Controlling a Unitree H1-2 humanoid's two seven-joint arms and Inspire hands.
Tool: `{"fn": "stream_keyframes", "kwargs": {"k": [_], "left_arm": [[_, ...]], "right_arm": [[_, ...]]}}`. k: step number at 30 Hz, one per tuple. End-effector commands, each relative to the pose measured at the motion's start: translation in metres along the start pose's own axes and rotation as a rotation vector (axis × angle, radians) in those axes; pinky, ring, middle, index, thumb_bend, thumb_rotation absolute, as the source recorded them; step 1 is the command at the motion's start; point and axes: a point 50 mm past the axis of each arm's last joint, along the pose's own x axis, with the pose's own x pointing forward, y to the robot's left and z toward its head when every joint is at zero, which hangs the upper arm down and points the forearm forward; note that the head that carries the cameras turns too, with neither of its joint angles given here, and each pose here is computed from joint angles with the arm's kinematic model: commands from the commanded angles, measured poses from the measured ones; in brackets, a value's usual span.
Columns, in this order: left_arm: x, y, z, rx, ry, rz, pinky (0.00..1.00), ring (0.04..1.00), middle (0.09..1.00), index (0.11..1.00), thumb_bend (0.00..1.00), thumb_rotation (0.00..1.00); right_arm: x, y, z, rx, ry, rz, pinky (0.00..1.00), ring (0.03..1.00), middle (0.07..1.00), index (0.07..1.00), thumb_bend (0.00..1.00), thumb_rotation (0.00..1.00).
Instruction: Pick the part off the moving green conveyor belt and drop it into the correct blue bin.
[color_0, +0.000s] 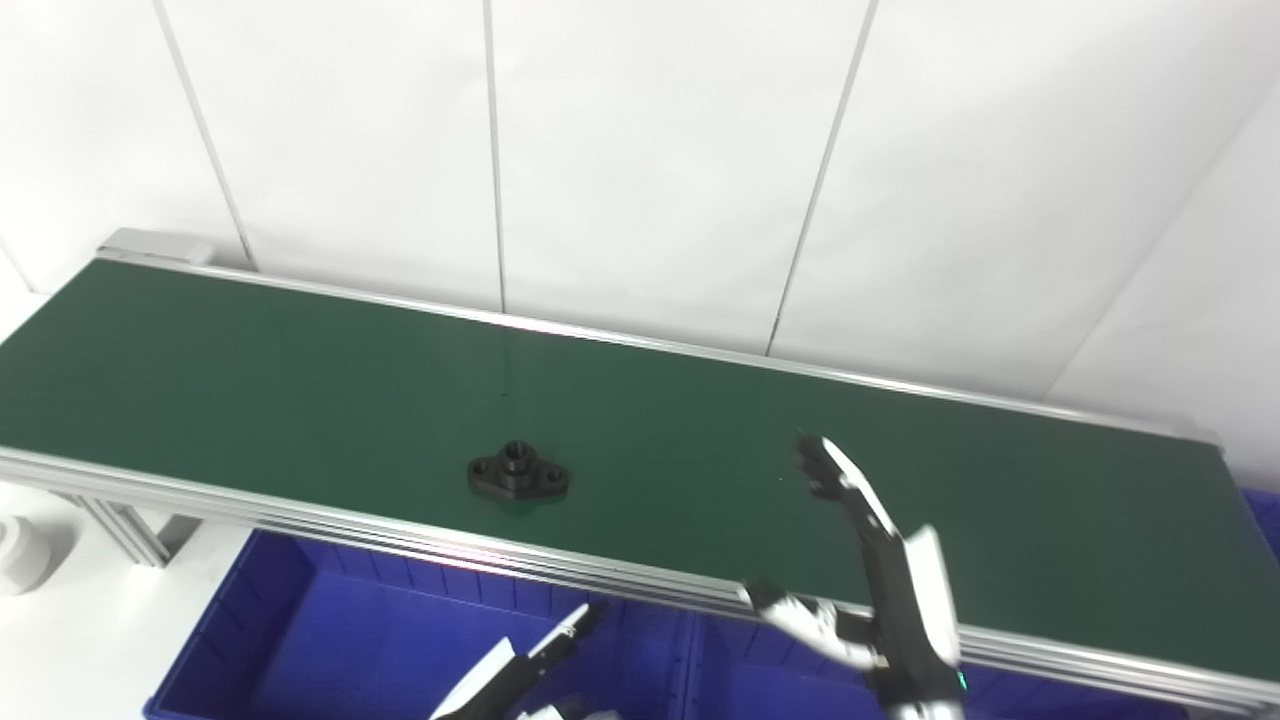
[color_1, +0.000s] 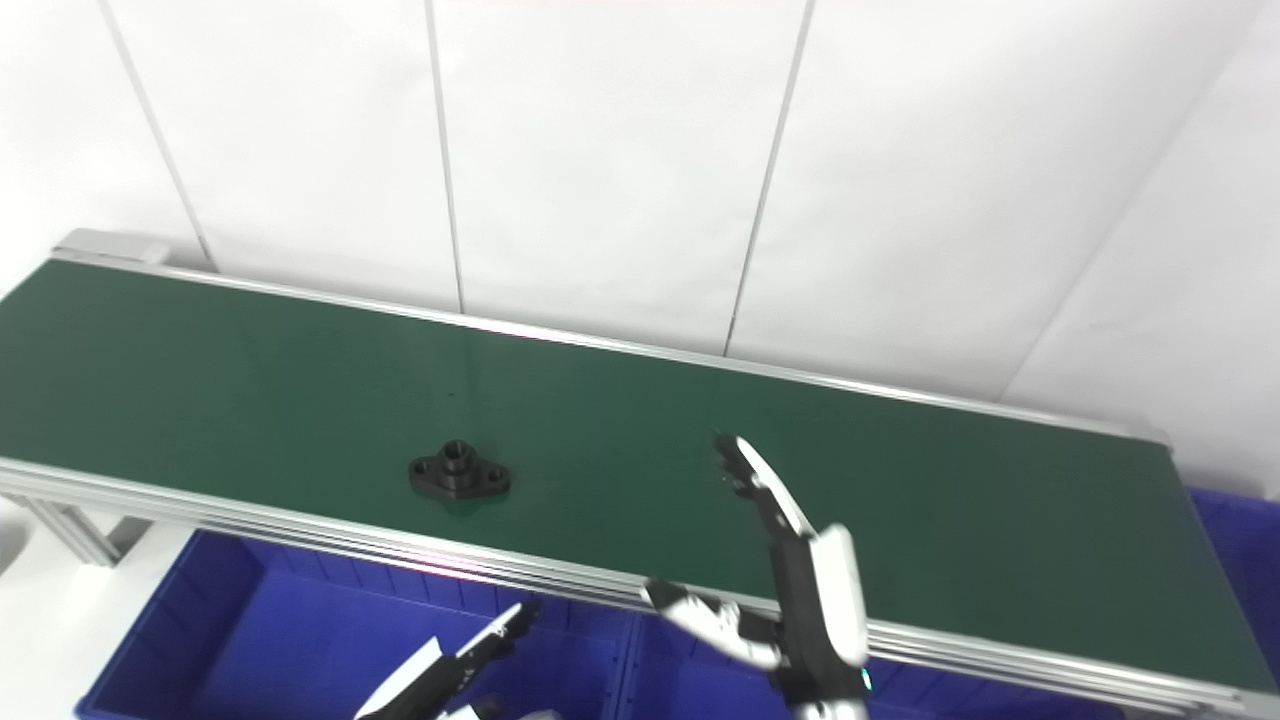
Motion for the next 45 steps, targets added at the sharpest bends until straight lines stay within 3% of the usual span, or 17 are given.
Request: {"fn": "stream_keyframes", "kwargs": {"k": [1,9,25,34,45], "left_arm": [[0.010,0.008,0.009,0.001,-0.066,0.001,0.94,0.976,0.995,0.987,0.63,1.00],[0.013,0.018,0.010,0.025,-0.068,-0.008,0.92,0.964,0.980,0.974,0.60,1.00],[0.018,0.027,0.015,0.028,-0.089,-0.031,0.88,0.941,0.966,0.962,0.62,0.97],[0.020,0.031,0.020,0.034,-0.104,-0.043,0.86,0.928,0.962,0.957,0.64,0.96],[0.019,0.028,0.026,0.042,-0.104,-0.054,0.88,0.942,0.968,0.962,0.64,0.97]], "right_arm": [[0.016,-0.010,0.010,-0.010,-0.018,-0.003,0.78,0.838,0.861,0.881,0.73,0.63],[0.052,-0.019,0.009,-0.102,0.037,0.115,0.77,0.824,0.852,0.864,0.73,0.56],[0.120,-0.021,0.006,-0.236,0.064,0.207,0.74,0.819,0.844,0.848,0.77,0.49],[0.149,-0.014,-0.005,-0.311,0.082,0.300,0.73,0.803,0.833,0.841,0.78,0.44],[0.164,0.004,-0.021,-0.435,0.111,0.452,0.75,0.819,0.842,0.844,0.78,0.41]]}}
